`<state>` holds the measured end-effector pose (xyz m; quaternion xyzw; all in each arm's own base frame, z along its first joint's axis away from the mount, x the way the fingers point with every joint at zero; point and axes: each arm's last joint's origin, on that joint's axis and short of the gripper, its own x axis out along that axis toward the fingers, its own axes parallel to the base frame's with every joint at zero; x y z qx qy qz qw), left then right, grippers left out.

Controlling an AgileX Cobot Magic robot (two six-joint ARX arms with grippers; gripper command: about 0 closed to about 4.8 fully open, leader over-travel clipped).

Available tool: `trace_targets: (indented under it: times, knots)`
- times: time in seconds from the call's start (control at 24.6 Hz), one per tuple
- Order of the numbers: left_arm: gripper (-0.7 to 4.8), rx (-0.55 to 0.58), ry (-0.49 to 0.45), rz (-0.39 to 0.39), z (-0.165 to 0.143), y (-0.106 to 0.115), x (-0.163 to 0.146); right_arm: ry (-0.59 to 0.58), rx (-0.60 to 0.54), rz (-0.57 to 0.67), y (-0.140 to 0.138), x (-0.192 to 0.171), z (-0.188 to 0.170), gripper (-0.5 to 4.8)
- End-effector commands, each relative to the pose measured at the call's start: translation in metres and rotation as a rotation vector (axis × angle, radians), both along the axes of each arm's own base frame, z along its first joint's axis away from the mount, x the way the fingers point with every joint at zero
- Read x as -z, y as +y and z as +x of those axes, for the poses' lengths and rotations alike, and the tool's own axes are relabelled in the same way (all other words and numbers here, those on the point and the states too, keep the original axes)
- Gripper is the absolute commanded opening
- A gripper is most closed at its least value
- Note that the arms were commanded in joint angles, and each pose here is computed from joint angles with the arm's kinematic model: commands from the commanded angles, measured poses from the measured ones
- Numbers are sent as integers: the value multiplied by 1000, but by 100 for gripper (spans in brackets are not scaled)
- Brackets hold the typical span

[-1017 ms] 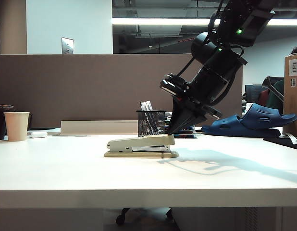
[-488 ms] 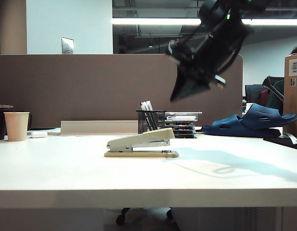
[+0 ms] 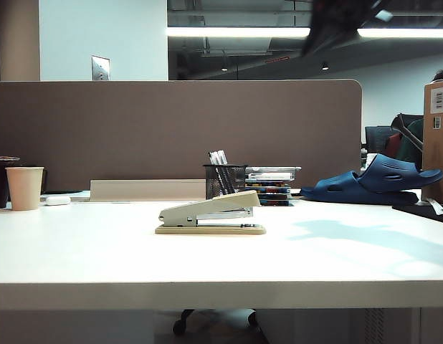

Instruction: Press the stapler down.

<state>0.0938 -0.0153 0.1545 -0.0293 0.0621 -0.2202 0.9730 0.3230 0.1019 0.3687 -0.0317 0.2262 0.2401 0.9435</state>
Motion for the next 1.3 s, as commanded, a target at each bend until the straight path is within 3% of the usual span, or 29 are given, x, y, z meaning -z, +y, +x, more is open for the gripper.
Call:
trace_targets:
  times: [0.04,0.37,0.49,0.77,1.3]
  knots:
    - [-5,-47,-17,8,1,1,-2,-92,66,-30,-18,-28,-22,-9]
    - [-5,-202,-20,25,2,6,-2,-254,236,-56,-62,-69,-86,-9]
    - [-5,-210,-26,25,2,6,-2,-306,292,-53,-75,-66,-116,-9]
    - [-5,-251,-68,23,3,7,-6,-348,378,-48,-92,-22,-174,-9]
    - [-5,-270,-92,19,3,7,-9,-416,350,32,-94,60,-233,-9]
